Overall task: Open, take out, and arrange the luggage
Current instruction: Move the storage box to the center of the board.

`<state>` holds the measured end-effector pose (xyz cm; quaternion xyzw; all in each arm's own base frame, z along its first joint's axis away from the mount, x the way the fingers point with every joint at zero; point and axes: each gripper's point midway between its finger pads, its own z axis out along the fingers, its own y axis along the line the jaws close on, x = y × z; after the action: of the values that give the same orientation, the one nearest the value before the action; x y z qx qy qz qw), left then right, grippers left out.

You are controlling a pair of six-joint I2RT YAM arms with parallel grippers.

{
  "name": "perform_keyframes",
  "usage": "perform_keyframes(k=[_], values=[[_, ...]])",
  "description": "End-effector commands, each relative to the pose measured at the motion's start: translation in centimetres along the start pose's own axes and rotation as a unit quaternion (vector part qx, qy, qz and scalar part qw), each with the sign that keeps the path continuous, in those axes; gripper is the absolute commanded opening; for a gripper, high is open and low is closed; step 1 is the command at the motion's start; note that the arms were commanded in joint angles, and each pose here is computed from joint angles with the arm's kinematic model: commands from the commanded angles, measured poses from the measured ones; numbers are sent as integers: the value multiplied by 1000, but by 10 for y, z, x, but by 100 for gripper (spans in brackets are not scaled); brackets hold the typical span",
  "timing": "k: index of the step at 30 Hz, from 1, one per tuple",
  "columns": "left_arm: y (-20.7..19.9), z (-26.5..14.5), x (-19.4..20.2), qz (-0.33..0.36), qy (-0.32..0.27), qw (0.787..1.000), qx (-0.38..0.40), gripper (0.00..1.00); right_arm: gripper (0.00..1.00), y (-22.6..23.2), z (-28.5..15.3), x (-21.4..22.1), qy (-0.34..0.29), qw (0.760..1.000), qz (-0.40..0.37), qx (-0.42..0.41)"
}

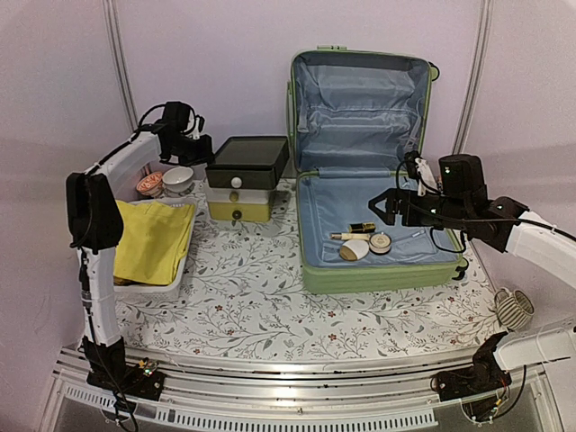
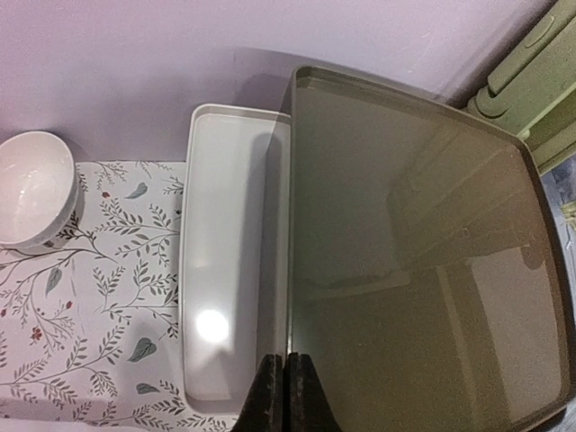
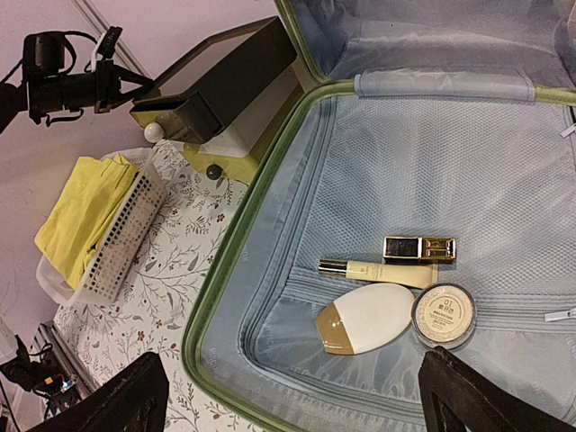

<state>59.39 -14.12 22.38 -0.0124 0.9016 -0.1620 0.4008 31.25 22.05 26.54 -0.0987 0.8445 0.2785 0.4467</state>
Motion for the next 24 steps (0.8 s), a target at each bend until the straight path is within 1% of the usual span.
perform_keyframes(k=[1,7,16,24], values=[[30,-1,-15,-25,-22,998,-48,0,99,3,-7,-15,-18,1000,-5,1],[37,-6,-25,-20,-42,997,-68,0,99,4,-5,-15,-13,1000,-5,-1],[48,-20,-54,7,-103,988,-112,0,99,5,-2,-17,-10,1000,-7,-1],[56,-19,-56,8,-121,984,-132,0,99,5,3,-17,-6,1000,-8,-1]])
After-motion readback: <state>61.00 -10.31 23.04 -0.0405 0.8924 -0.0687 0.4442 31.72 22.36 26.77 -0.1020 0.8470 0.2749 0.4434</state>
